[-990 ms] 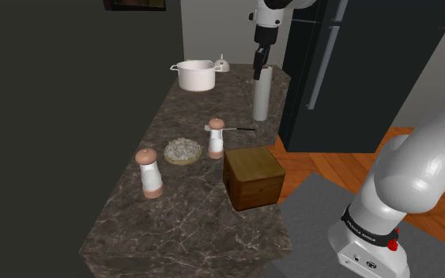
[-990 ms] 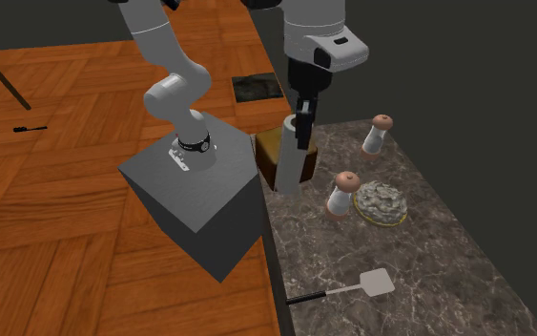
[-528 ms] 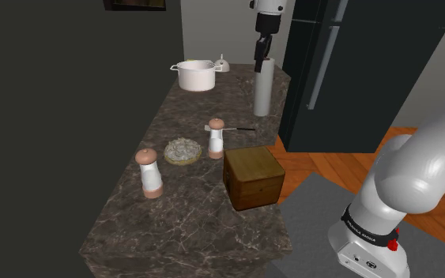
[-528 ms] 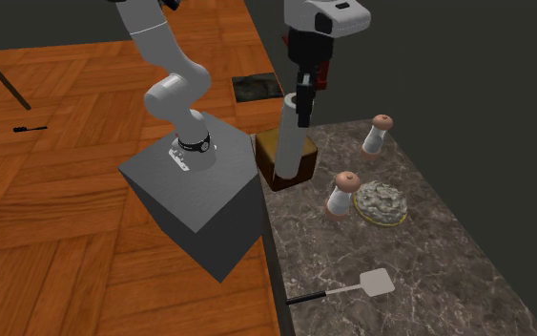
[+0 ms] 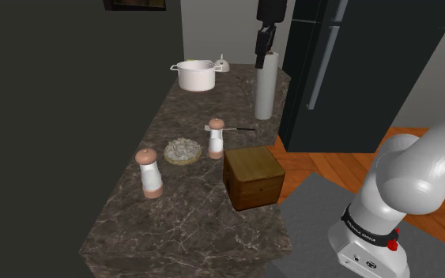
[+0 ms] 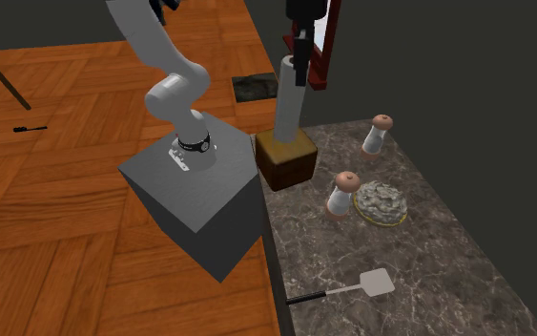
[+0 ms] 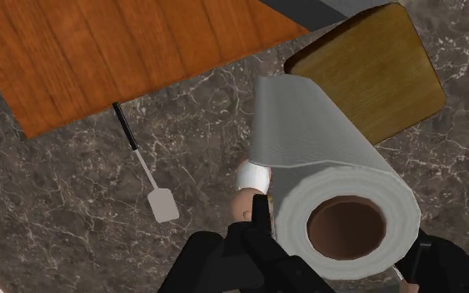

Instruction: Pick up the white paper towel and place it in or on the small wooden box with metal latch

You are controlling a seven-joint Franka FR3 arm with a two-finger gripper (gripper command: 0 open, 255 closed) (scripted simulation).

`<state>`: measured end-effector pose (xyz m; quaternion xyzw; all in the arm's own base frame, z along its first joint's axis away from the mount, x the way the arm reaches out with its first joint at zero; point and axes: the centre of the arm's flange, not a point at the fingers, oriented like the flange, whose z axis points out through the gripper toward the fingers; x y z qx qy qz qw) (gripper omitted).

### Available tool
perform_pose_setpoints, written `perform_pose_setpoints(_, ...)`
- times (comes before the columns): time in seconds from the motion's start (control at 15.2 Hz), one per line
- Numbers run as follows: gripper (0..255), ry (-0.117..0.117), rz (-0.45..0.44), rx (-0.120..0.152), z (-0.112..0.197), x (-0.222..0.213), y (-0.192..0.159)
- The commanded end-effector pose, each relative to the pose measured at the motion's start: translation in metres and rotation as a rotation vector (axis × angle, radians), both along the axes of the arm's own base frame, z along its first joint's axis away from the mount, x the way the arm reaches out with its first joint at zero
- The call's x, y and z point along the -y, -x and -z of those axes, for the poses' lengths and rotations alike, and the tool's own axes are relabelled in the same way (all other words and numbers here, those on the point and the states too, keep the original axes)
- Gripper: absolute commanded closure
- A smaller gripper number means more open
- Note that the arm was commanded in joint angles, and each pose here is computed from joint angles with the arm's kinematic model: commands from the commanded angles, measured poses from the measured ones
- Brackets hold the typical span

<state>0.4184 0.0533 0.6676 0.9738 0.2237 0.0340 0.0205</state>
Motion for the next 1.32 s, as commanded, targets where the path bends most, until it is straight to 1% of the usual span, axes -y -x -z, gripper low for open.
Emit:
perform_pose_setpoints(0.0,255,0.001,0.001,-0.001,-0.010,-0.020,0.018)
perform_pose_setpoints(0.4,255,0.001,0.001,-0.001,-0.036,-0.079,0.065)
perform_pose_setpoints(0.46,255,0.001,0.001,-0.001,-0.038,-0.083,0.068)
perform_pose_setpoints(1.25,255,0.001,0.001,-0.001,0.025,-0.083,0.068)
